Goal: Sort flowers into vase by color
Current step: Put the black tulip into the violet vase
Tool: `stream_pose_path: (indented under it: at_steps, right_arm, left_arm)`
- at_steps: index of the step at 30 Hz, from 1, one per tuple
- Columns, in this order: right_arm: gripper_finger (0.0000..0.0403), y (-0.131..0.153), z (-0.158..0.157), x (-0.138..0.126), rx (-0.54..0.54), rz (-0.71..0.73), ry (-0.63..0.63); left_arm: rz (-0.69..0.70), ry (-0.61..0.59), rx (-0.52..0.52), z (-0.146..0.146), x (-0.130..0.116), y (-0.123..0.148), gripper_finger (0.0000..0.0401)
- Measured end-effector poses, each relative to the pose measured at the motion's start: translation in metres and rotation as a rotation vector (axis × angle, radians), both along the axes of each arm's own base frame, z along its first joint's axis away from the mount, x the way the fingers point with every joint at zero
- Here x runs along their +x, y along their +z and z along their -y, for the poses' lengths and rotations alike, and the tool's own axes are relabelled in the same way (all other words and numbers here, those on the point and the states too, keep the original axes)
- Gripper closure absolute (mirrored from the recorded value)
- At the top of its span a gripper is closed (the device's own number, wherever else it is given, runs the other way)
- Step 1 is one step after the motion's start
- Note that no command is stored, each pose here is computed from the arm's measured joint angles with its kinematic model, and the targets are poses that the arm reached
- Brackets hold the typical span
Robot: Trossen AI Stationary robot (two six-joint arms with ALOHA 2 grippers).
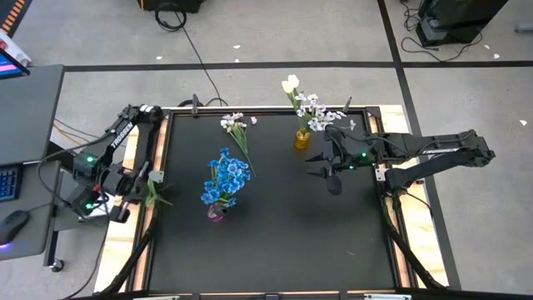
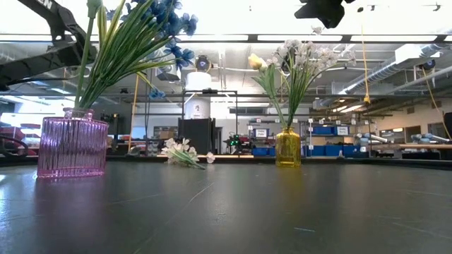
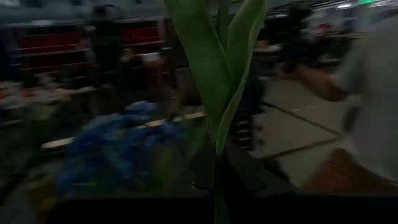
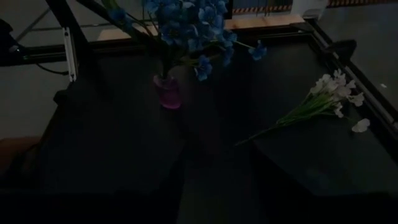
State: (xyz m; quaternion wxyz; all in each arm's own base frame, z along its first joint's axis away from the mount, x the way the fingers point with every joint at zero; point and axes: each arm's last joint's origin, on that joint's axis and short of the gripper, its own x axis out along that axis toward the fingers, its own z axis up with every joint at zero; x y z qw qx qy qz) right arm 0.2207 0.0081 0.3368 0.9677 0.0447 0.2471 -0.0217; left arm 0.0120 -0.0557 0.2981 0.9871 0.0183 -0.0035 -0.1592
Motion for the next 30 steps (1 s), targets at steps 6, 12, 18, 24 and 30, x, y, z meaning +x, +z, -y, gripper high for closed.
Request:
stream_pose_path:
  at_steps: [6, 12, 18, 24, 30]
  right_arm:
    - [0.0213, 0.0, 0.0, 0.0, 0.001, 0.0, 0.0]
    - [0.0213, 0.0, 0.0, 0.0, 0.001, 0.0, 0.0]
    - [0.0213, 0.0, 0.0, 0.0, 0.002, 0.0, 0.0]
    - [0.0213, 0.0, 0.0, 0.0, 0.01, 0.0, -0.004]
    - [0.0213, 0.003, 0.0, 0.001, 0.018, 0.035, -0.007]
  left_arm:
    - [-0.003, 0.247, -0.015, -0.002, 0.013, -0.001, 0.0381]
    - [0.002, 0.508, 0.029, -0.002, 0.028, -0.002, 0.0381]
    - [-0.01, 0.818, 0.103, -0.01, 0.046, -0.003, 0.0381]
    - [-0.026, 0.888, 0.188, -0.013, 0.05, -0.004, 0.0381]
    - [-0.003, 0.639, 0.228, -0.009, 0.034, -0.004, 0.0381]
